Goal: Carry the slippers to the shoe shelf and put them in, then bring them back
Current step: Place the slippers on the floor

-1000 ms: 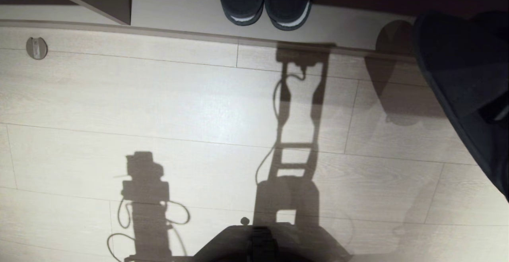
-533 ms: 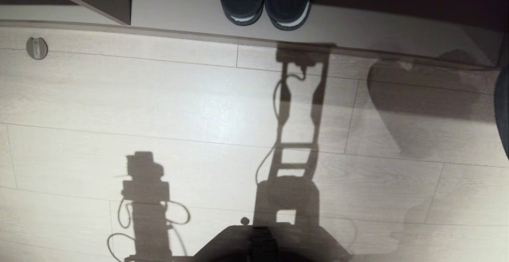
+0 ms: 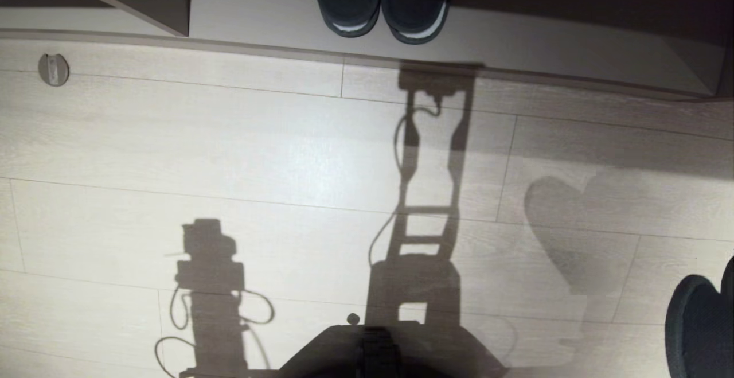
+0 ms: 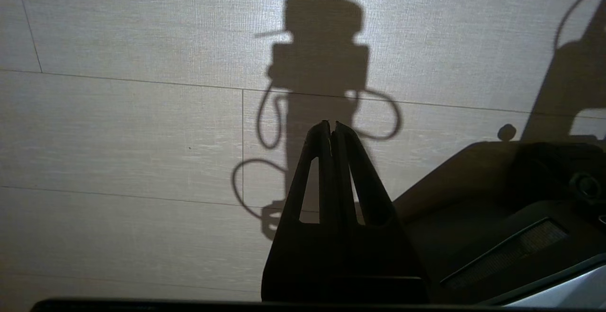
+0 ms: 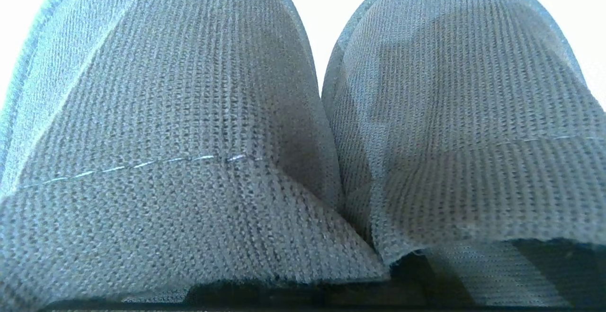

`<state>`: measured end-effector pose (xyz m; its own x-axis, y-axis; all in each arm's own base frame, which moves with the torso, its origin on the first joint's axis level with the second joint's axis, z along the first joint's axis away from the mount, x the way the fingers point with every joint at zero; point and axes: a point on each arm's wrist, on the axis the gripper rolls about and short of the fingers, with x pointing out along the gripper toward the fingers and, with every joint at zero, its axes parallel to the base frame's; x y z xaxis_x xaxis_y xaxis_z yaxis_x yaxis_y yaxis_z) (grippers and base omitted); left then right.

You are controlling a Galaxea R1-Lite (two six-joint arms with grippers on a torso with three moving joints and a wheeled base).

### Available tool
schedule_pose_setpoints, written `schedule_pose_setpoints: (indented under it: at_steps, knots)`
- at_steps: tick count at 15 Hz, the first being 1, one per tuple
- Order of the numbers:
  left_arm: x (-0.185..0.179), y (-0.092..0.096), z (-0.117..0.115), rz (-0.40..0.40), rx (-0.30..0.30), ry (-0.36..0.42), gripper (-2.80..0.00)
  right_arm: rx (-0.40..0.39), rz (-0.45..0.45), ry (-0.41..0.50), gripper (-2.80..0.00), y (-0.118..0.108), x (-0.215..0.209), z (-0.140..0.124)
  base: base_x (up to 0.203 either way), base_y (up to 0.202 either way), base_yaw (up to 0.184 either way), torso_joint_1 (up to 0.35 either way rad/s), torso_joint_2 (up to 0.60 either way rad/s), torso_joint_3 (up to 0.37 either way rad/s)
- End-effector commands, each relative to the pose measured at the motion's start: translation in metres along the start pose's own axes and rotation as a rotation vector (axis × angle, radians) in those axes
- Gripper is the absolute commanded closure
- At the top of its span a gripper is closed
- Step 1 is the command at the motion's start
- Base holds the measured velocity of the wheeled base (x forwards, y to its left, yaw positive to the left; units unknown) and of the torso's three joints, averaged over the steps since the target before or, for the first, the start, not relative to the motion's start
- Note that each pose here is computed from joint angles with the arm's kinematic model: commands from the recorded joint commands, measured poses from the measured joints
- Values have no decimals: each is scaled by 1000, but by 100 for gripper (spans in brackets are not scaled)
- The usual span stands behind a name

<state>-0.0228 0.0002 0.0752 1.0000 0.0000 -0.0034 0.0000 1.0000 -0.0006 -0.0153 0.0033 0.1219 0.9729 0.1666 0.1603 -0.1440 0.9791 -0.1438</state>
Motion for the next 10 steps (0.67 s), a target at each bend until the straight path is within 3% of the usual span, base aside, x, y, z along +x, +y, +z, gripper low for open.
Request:
schedule_pose_setpoints:
  at_steps: [1, 5, 10]
  knots:
    - [0, 0, 0, 2, -1, 1, 0, -5, -16, -29, 0, 4, -14, -16, 0, 0, 0, 0, 0, 0]
    - [0, 0, 0, 2, -1, 1, 0, 19, -125, 179, 0, 5, -15, -45, 0, 0, 0, 0, 0, 0]
    - [0, 0, 0, 0, 2, 1, 0, 36, -131, 187, 0, 5, -15, -45, 0, 0, 0, 0, 0, 0]
